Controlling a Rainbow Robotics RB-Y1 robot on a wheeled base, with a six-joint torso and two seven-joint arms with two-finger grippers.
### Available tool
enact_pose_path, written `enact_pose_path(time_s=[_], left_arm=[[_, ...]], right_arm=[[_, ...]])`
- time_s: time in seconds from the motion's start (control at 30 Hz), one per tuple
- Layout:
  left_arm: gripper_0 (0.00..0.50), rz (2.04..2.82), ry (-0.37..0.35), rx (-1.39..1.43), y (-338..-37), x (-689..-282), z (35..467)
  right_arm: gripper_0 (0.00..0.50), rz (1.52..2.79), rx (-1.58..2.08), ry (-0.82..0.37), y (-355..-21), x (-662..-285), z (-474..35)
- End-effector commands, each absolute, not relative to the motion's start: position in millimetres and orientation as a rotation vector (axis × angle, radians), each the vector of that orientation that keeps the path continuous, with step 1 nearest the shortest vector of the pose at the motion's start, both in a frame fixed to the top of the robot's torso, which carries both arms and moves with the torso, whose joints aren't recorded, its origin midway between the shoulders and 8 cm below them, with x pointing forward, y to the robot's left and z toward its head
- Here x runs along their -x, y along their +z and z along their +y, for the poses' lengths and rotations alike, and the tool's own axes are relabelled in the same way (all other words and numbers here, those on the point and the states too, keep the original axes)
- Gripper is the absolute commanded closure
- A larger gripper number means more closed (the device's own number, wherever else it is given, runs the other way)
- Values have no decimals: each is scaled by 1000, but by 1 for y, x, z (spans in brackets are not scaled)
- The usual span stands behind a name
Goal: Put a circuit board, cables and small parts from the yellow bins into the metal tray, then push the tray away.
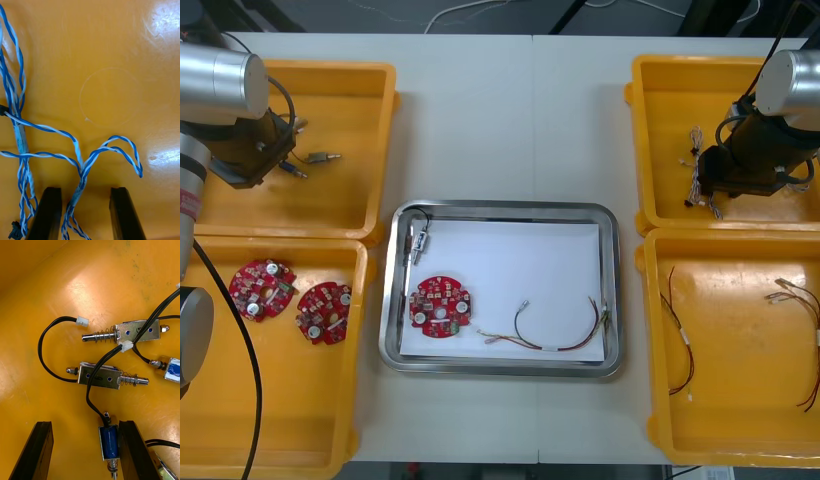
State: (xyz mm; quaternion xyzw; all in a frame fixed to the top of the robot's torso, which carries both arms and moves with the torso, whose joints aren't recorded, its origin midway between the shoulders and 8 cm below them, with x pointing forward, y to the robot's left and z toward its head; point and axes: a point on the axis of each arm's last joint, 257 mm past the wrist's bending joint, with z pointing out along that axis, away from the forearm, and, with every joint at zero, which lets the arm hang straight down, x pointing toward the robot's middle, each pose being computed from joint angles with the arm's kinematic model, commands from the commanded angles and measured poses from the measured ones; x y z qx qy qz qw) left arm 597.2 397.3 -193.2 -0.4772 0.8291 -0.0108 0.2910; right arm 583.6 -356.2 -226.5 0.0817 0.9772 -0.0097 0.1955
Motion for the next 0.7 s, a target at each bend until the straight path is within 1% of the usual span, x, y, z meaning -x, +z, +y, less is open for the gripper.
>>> enact_pose_path(time_s=[0.03,0.07,0.2,0.33,0.47,0.7], left_arm=[[0,2172,-87,1231,-163,-617,375],[0,2176,-87,1226,-164,-618,373],[0,2189,-95,1215,-166,-618,367],[0,2197,-94,1206,-168,-618,364],[5,2203,-103,1203,-169,-618,360],[19,2214,-94,1196,-172,-618,359]], right_arm=[[447,2727,-257,-15,-221,-585,-357],[500,2723,-257,-15,-220,-586,-358],[500,2718,-244,-20,-218,-588,-359],[500,2694,-212,-30,-205,-592,-360],[500,2658,-160,-56,-178,-595,-360],[500,2600,-80,-105,-133,-594,-361]])
